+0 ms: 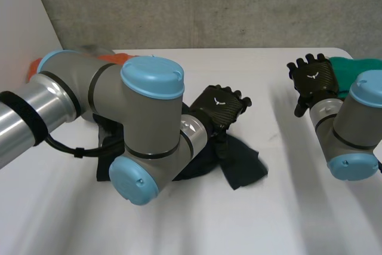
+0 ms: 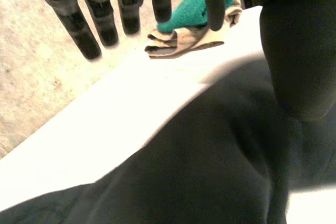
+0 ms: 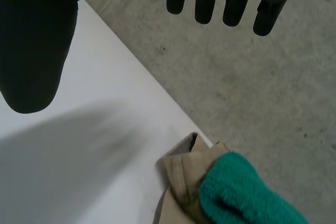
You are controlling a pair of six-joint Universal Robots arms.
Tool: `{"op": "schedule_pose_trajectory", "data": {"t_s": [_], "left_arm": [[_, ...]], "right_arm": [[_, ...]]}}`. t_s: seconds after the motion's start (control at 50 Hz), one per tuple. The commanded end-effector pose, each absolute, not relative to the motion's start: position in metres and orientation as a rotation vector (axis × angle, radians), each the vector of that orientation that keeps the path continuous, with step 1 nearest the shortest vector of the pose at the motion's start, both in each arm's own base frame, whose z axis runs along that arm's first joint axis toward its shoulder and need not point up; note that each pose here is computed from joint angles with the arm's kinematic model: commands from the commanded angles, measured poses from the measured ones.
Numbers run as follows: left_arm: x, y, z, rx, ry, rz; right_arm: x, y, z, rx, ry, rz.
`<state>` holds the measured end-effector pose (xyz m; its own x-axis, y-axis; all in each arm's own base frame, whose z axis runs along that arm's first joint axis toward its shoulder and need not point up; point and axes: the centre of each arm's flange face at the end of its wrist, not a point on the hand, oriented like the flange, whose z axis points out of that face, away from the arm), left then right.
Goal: Fold the laundry.
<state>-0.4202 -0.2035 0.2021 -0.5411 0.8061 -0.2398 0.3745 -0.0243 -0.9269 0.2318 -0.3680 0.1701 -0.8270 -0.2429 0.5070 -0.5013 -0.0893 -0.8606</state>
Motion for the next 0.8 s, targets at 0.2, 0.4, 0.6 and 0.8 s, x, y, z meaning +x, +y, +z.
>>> {"op": "schedule_pose_trajectory", "data": {"t_s": [0.2, 0.4, 0.6, 0.8], "left_arm": [[-0.306, -0.242, 0.258, -1.226, -2.195, 1.848], [-0.259, -0.212, 0.206, -1.261, -2.423, 1.589], [-0.249, -0.233, 0.15, -1.248, -2.438, 1.537], [-0.248, -0.26, 0.134, -1.303, -2.462, 1.579]], "right_arm": [[0.248, -0.34, 0.176, 0.888, -2.229, 1.956], [0.262, -0.32, 0.175, 0.965, -2.282, 1.916], [0.266, -0.316, 0.162, 1.029, -2.275, 1.864], [0.264, -0.318, 0.159, 1.037, -2.267, 1.845]]}}
